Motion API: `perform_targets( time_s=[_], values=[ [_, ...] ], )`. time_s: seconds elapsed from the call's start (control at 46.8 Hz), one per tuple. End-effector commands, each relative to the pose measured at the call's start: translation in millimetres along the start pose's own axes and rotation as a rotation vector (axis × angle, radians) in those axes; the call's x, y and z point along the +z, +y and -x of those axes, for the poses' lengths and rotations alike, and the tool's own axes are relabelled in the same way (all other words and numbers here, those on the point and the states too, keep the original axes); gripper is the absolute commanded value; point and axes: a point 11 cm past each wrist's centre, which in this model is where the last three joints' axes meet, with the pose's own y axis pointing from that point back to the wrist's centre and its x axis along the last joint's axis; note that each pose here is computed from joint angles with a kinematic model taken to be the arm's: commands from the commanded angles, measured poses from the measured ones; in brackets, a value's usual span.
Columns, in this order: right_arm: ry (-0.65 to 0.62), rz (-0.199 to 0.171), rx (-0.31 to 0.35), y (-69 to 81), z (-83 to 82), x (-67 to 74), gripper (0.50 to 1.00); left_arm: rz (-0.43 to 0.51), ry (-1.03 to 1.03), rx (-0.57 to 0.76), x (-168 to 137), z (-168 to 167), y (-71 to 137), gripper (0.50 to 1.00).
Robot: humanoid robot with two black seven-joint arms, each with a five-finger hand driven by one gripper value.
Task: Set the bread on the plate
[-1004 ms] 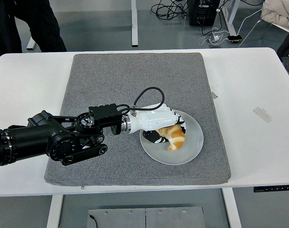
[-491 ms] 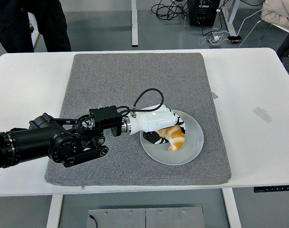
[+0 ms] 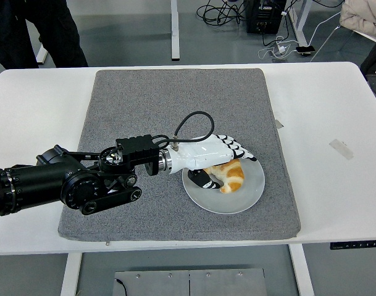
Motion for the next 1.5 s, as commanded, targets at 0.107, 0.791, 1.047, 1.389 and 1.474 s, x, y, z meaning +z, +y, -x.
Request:
perform_targets(
  time_s=[0.107, 0.791, 1.047, 1.389, 1.474],
  values=[
    [0.0, 0.0, 0.0, 0.0, 0.0, 0.0, 1.0, 0.044, -0.002, 0.004, 9, -11, 8, 0.945],
    [0.0, 0.0, 0.0, 0.0, 0.0, 0.0, 1.0, -0.043, 0.379, 0.477, -44, -158, 81, 0.948],
    [0.0, 0.0, 0.0, 0.0, 0.0, 0.0, 1.0, -0.103, 0.738, 0.78, -82, -179, 116, 0.948],
    [0.0, 0.0, 0.0, 0.0, 0.0, 0.0, 1.0, -0.233, 1.089, 1.105, -144, -145, 151, 0.948],
    [0.0, -0.001, 0.0, 0.0, 0.0, -0.2, 1.0, -0.249, 1.153, 1.146, -151, -137, 151, 0.948]
  ],
)
